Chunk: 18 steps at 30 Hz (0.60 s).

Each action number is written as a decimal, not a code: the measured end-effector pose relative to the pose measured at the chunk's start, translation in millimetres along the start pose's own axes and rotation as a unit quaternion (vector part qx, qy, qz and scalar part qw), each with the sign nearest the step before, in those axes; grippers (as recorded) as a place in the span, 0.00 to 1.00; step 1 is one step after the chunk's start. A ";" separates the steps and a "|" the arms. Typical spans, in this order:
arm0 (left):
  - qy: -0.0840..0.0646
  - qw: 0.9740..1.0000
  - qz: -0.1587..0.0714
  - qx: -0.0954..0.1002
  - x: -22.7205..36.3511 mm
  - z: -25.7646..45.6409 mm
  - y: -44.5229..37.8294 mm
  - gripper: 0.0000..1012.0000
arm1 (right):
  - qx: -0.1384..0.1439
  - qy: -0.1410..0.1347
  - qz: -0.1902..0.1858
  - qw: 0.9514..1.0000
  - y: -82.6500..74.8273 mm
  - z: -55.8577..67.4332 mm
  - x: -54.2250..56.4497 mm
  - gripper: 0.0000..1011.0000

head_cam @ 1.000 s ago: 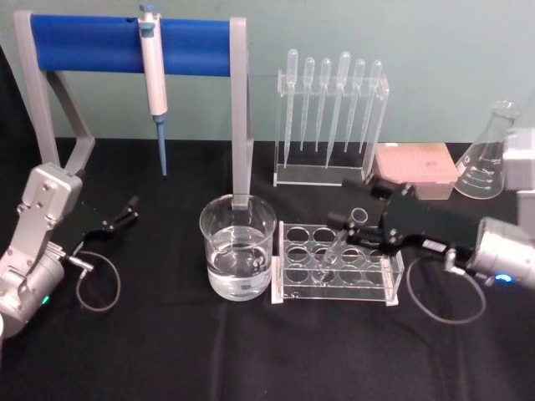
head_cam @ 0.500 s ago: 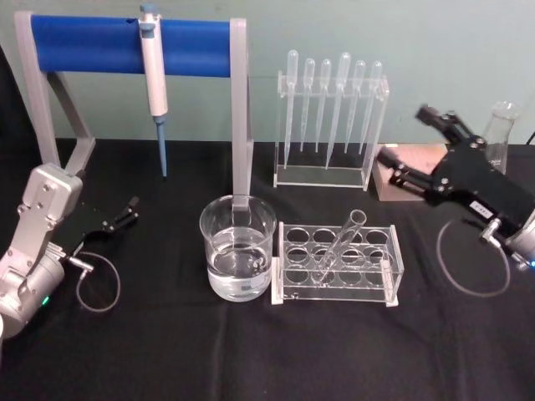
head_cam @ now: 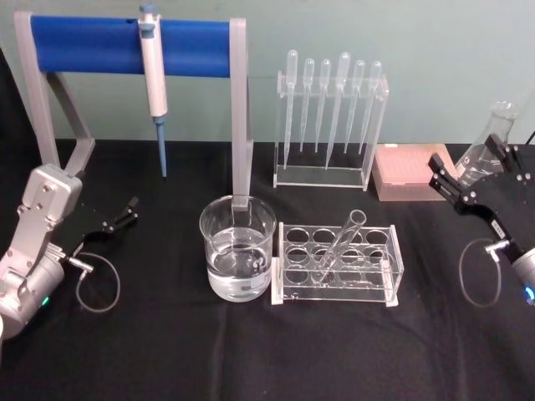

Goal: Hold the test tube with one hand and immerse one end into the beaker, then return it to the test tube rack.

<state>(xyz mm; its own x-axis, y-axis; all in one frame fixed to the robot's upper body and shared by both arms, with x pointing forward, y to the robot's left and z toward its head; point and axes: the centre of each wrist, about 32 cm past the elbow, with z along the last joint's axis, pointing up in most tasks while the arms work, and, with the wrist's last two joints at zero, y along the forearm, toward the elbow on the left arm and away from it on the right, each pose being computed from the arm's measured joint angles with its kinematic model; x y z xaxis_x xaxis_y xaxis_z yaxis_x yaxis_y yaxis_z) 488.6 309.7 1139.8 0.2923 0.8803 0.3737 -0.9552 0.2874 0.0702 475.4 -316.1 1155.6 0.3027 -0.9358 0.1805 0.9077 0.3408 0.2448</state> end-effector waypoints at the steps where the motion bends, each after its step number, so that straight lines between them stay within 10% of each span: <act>1: 0.000 1.000 0.000 0.000 0.0 0.0 0.0 0.99 | -0.003 0.000 -0.004 1.000 -0.6 -2.3 -1.1 0.99; 18: 0.000 1.000 0.000 0.000 0.0 0.0 0.0 0.99 | -0.016 0.022 0.001 1.000 -3.9 -13.5 -2.4 0.99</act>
<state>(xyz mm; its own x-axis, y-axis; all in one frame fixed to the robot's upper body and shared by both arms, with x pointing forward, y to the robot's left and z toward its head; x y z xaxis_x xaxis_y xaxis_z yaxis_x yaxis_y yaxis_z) 488.6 309.7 1139.8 0.2923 0.8803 0.3737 -0.9553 0.2874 0.0702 475.0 -316.4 1141.4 0.3161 -0.9386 0.1381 0.9158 0.3399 0.2139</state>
